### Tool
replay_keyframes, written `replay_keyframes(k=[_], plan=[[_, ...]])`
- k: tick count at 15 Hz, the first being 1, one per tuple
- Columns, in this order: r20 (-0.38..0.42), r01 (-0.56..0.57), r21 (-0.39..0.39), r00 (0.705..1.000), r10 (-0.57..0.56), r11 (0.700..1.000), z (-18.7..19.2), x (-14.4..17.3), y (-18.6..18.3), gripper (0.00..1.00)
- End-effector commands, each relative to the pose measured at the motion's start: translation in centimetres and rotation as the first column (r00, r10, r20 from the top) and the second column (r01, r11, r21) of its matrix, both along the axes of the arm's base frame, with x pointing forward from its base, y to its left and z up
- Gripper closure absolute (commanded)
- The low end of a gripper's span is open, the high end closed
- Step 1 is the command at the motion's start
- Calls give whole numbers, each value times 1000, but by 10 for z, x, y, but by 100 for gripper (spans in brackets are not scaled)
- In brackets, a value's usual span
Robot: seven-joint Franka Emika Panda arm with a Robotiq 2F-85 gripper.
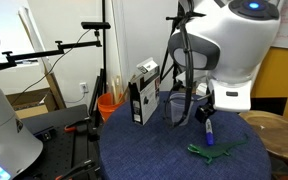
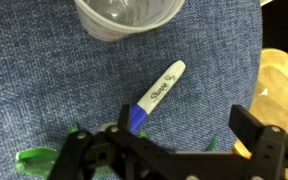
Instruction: Put the marker in the cup
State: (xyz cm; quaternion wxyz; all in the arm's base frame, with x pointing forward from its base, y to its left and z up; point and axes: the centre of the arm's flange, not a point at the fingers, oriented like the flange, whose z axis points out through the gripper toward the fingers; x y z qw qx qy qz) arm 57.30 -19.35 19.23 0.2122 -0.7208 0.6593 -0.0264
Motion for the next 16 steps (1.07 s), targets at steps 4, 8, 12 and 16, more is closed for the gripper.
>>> replay_keyframes(k=[4, 8, 12, 16], plan=[[-208, 88, 230, 977, -40, 969, -28, 9, -4, 0], [-279, 136, 218, 957, -72, 966, -35, 16, -11, 0], [-318, 163, 176, 943, -100, 971, -48, 20, -18, 0], [-336, 156, 161, 937, -95, 975, -65, 25, -20, 2]])
